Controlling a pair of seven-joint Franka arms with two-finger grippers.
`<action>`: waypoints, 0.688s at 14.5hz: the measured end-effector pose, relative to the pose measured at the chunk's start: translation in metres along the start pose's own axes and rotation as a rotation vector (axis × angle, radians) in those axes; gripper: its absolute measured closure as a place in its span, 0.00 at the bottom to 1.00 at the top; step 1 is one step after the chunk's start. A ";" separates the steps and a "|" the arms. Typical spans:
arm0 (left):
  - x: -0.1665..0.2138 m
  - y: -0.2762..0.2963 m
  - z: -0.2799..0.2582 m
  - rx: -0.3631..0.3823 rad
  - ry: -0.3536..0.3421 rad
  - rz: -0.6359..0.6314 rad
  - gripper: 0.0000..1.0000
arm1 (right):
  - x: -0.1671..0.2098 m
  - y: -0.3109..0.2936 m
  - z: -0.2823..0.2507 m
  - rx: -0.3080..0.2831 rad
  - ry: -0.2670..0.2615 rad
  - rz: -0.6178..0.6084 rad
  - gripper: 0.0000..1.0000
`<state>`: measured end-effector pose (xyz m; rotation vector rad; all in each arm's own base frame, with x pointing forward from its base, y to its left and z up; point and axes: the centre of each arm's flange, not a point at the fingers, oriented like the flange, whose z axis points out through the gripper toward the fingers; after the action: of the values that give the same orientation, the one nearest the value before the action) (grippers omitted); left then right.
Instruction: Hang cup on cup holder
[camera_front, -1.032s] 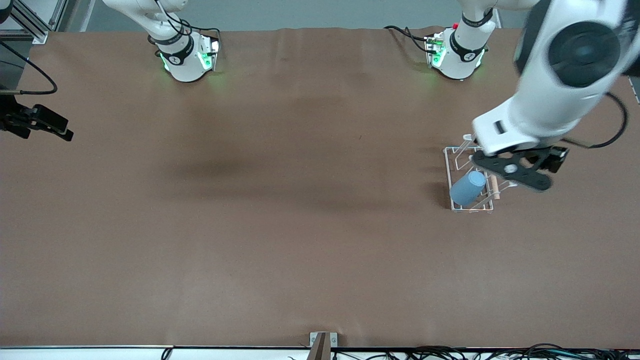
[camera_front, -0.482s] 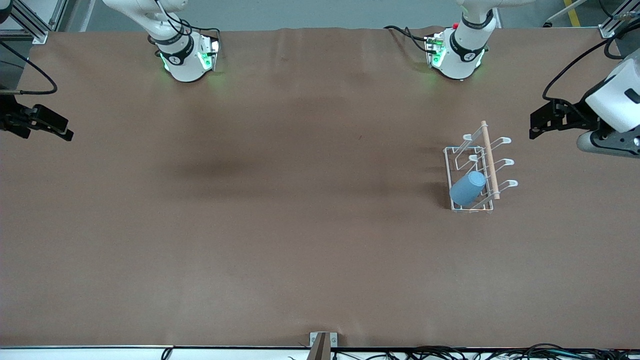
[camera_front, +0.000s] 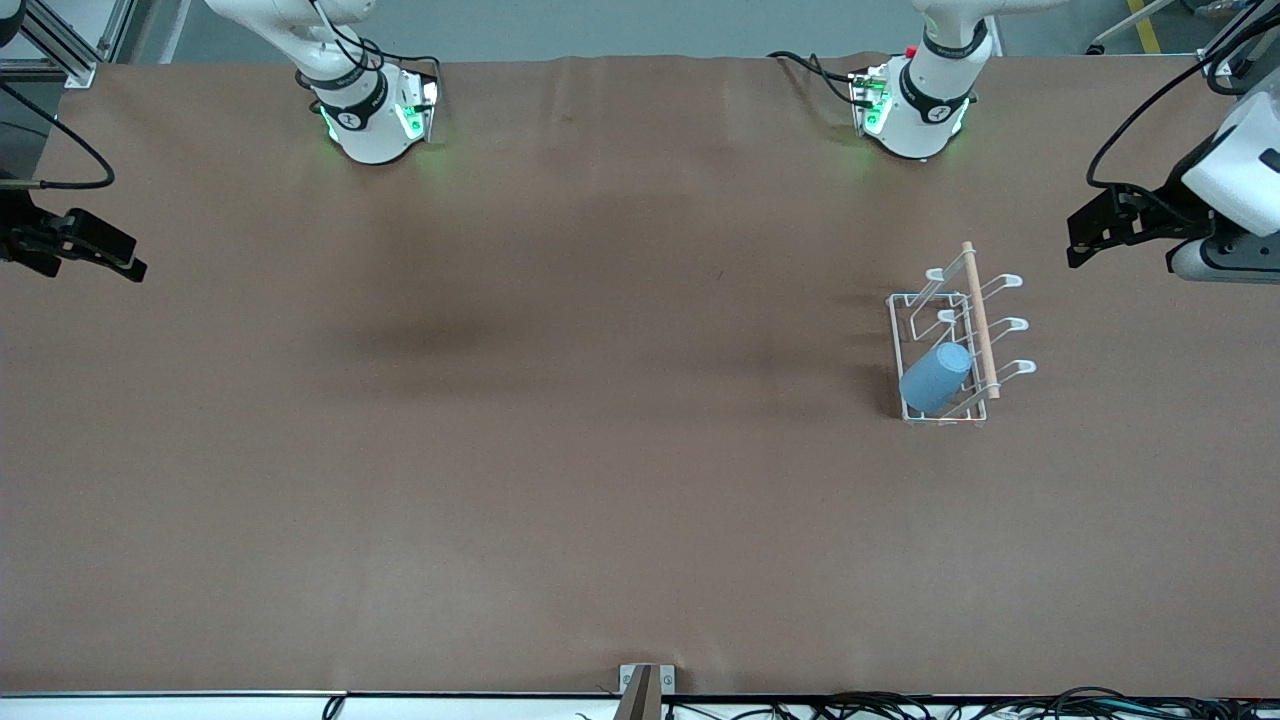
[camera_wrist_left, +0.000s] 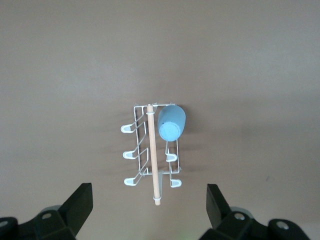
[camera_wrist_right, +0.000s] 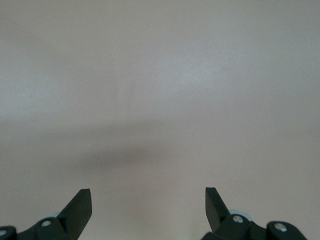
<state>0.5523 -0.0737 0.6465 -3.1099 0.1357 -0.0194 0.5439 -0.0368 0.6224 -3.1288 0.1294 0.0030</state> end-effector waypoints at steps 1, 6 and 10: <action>-0.005 -0.003 0.006 0.004 0.002 -0.010 0.00 | 0.000 0.000 0.000 0.000 0.000 0.000 0.00; -0.010 -0.014 0.008 0.010 0.017 0.051 0.00 | 0.000 0.000 0.000 0.000 0.000 0.000 0.00; -0.010 -0.014 0.002 0.011 0.031 0.096 0.00 | 0.000 0.000 0.000 0.000 0.000 0.000 0.00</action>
<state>0.5436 -0.0591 0.6453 -3.0890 0.2837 -0.0656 0.5439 -0.0369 0.6224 -3.1288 0.1295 0.0028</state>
